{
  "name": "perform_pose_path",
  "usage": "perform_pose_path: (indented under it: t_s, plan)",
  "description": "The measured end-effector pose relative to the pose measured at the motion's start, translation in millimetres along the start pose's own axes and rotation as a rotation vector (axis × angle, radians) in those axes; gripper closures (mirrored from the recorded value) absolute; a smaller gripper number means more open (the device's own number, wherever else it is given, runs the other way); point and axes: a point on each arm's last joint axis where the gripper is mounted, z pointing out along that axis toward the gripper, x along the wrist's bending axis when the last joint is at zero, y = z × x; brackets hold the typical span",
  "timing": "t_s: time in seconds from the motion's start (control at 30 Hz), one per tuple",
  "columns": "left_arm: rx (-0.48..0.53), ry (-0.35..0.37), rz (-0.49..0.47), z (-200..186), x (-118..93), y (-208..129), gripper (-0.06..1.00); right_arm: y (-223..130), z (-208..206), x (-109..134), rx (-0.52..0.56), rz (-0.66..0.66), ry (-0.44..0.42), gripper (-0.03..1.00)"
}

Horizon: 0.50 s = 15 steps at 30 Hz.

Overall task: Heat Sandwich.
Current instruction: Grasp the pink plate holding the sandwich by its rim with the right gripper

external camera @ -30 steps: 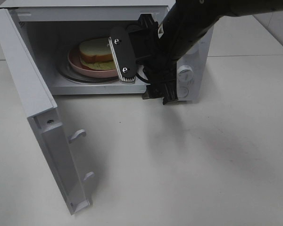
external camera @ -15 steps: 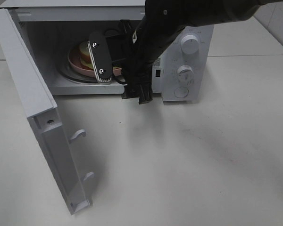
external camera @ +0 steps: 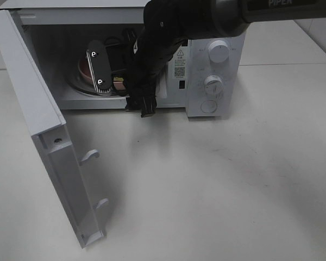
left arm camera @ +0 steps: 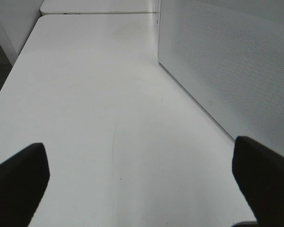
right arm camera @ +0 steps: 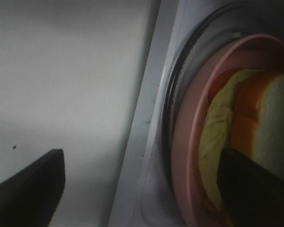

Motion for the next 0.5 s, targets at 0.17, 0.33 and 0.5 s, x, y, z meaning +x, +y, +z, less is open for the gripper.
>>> perform_pose_path:
  t_s: [0.17,0.33,0.5]
  plan:
    - [0.0,0.0,0.0,0,0,0,-0.05,3,11,-9,-0.001,0.002,-0.005,0.13]
    - [0.0,0.0,0.0,0,0,0,-0.05,5,25,-15,0.009,0.004,0.011,0.14]
    - [0.0,0.0,0.0,0,0,0,-0.05,6,32,-22,0.022,0.009,0.014,0.15]
